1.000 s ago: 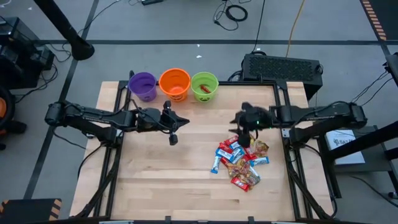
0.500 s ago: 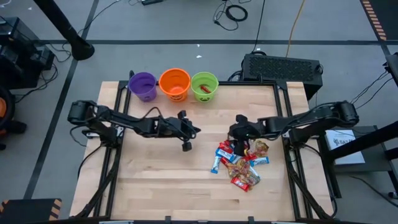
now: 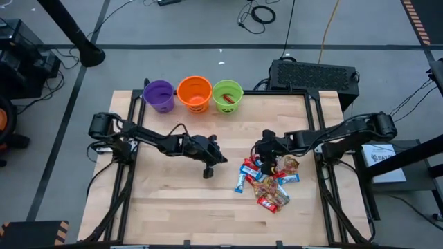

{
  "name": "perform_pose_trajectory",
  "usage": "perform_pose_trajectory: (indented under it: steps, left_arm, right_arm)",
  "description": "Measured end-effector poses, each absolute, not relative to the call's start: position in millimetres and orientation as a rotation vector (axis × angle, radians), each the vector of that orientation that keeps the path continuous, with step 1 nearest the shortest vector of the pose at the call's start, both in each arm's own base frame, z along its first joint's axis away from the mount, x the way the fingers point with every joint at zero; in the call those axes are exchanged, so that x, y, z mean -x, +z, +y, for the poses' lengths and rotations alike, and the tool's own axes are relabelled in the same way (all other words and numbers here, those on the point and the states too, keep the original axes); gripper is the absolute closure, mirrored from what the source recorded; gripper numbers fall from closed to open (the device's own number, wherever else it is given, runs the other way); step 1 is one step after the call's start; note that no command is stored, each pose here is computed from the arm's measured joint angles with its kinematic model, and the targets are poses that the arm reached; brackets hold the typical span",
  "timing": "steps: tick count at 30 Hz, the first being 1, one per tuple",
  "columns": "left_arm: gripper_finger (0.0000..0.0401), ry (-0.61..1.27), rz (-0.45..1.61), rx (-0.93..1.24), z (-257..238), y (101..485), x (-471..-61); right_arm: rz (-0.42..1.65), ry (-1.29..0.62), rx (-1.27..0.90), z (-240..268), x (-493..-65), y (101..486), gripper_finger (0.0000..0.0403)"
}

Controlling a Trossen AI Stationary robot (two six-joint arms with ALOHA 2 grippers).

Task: Sort candy by brand, put in halloween buckets
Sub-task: Put the white chocolate bar into the violet bucket

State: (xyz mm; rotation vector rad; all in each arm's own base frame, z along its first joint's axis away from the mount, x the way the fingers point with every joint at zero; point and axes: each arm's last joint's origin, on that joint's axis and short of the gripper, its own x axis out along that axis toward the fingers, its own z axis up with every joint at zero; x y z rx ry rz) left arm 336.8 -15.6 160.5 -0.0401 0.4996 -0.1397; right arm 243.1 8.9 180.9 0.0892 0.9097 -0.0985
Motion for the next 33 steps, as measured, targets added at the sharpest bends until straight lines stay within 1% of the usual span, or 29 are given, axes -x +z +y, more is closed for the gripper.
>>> perform_pose_trajectory:
  steps: [6,12,17,24,27,30,33]
  left_arm:
    - [0.0376,-0.257,0.396,0.038,-36,147,-349]
    - [0.0376,-0.295,0.438,0.037,-53,131,-371]
    - [0.0376,-0.309,0.469,0.089,-80,121,-386]
    - [0.0376,-0.154,0.477,0.015,-124,114,-381]
    - [0.0374,-0.084,0.523,0.034,-133,109,-375]
    - [0.0352,-0.049,0.551,0.084,-136,107,-372]
    - [0.0310,0.008,0.558,0.110,-135,102,-372]
  right_arm:
    - [0.881,-0.118,-0.173,14,-245,182,0.0328]
    - [0.883,-0.121,-0.227,23,-244,182,0.0330]
    - [0.888,-0.103,-0.220,28,-243,182,0.0330]
    - [0.901,-0.094,-0.217,32,-242,181,0.0330]
    - [0.916,-0.106,-0.233,32,-241,180,0.0330]
    - [0.912,-0.105,-0.234,32,-241,181,0.0330]
    - [0.911,-0.105,-0.233,32,-241,181,0.0330]
